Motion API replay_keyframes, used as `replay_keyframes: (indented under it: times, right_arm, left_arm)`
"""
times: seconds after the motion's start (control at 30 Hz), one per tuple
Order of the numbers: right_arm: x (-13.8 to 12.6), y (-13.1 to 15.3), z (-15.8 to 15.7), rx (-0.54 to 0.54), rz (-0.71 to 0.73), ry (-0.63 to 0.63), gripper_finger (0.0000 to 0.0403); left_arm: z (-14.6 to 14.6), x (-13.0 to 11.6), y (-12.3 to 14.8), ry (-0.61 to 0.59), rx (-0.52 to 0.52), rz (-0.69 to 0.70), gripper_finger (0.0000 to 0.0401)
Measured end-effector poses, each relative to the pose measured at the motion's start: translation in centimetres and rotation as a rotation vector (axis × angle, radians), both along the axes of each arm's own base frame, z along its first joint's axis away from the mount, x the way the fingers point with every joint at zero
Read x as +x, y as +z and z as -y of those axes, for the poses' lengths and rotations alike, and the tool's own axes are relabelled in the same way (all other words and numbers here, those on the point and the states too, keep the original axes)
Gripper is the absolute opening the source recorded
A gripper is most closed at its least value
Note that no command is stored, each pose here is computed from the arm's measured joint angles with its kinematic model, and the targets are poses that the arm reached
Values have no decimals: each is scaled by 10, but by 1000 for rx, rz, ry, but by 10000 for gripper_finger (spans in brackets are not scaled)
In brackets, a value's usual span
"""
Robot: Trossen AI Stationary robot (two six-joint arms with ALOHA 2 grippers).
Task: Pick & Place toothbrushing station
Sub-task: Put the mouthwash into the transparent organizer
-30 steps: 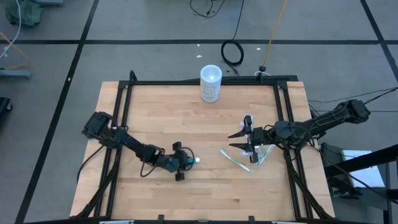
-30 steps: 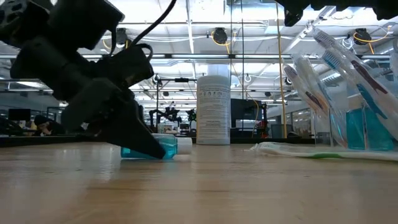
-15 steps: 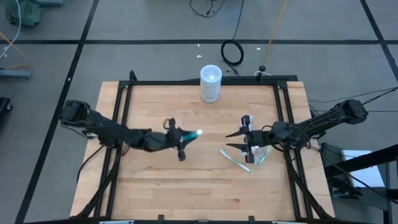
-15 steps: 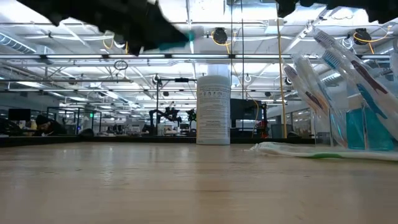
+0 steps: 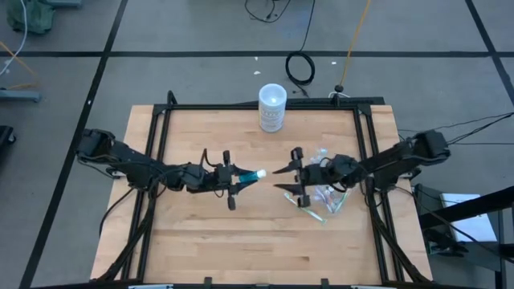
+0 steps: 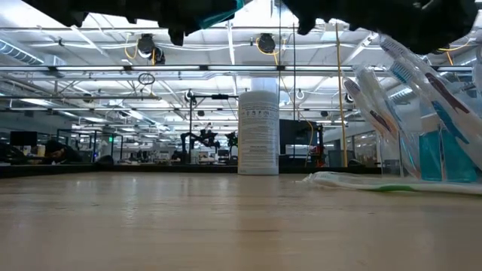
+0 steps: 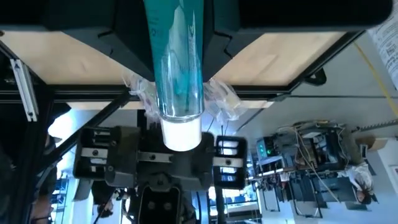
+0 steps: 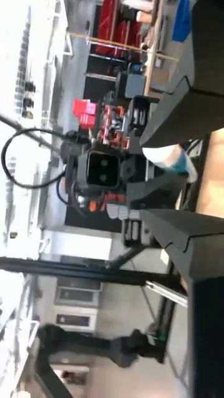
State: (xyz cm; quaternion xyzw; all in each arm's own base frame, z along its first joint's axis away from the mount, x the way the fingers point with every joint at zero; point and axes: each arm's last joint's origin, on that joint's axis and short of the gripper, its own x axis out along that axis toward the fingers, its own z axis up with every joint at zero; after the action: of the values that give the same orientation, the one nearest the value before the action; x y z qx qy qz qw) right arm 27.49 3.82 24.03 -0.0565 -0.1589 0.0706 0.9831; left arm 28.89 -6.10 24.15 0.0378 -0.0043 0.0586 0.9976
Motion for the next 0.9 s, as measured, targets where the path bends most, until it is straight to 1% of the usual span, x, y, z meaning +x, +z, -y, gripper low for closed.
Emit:
replay_keyframes:
  times: [0.13, 0.23, 0.47, 0.63, 0.77, 0.9]
  right_arm:
    - [24, -3, 0, 24, -20, -8, 175]
    - [34, 0, -1, 47, 28, 0, 175]
    - [38, -4, -1, 52, 81, 0, 177]
    - [37, -4, -2, 50, 86, 2, 192]
    - [37, -3, -1, 61, 86, 6, 204]
    - [37, -3, -1, 78, 82, 12, 208]
  left_arm:
    - [0, 0, 1, -3, -3, 9, 104]
    - [1, 0, 2, -36, -12, 22, 104]
    - [8, -1, 3, -119, 10, 25, 104]
    - [9, -1, 4, -121, 16, 35, 104]
    - [7, -1, 5, -115, 41, 49, 104]
    - [5, 0, 6, -110, 34, 52, 104]
